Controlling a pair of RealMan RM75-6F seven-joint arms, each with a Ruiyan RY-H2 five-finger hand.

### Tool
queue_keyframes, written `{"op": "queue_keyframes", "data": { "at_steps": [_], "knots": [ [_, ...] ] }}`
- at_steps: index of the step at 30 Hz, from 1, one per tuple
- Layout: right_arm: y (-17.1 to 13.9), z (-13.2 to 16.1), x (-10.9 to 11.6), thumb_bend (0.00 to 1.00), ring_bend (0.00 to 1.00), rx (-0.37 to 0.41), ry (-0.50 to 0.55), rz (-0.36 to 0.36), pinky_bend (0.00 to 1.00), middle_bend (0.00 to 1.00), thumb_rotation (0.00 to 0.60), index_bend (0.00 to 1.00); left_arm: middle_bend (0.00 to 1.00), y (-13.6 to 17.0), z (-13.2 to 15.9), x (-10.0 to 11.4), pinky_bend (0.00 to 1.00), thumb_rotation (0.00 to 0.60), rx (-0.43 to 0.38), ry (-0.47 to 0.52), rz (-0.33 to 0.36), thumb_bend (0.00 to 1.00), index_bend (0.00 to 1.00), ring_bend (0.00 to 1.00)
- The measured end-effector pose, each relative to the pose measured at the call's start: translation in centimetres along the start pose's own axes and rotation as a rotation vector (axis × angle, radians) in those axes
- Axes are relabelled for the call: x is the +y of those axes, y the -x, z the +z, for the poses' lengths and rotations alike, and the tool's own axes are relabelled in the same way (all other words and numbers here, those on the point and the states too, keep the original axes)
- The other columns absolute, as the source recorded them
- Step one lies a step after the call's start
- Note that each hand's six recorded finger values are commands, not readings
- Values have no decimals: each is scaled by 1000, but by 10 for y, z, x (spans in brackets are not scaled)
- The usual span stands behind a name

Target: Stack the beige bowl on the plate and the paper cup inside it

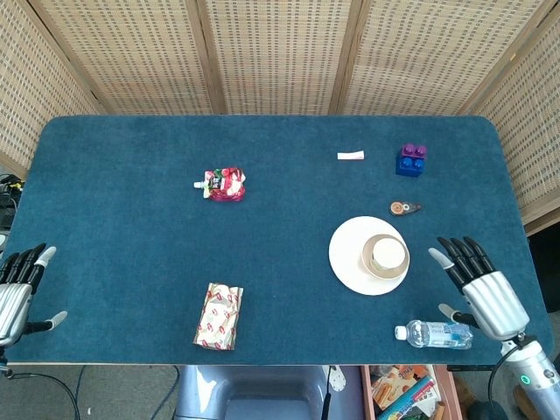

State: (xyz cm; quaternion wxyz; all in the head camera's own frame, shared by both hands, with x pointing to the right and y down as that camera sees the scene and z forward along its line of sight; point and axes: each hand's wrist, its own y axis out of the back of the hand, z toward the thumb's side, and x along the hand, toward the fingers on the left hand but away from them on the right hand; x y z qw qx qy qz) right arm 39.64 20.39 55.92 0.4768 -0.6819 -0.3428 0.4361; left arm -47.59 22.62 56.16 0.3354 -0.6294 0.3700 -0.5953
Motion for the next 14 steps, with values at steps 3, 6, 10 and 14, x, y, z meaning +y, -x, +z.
{"op": "queue_keyframes", "data": {
  "at_steps": [3,6,10,14],
  "knots": [
    [-9,2,-1,0,0,-81,50,-32,0,0,600,0,0,6,2,5,0,600,-18,-3,34,0,0,0],
    [-14,3,0,0,0,-147,47,-65,0,0,600,0,0,9,3,7,0,600,-38,-5,56,0,0,0],
    [-21,0,-2,0,0,-230,47,-97,0,0,600,0,0,11,4,8,0,600,-63,6,68,0,0,0],
    [-24,-2,-5,0,0,-255,54,-98,0,0,600,0,0,13,4,8,0,600,-79,10,76,0,0,0]
  ]
}}
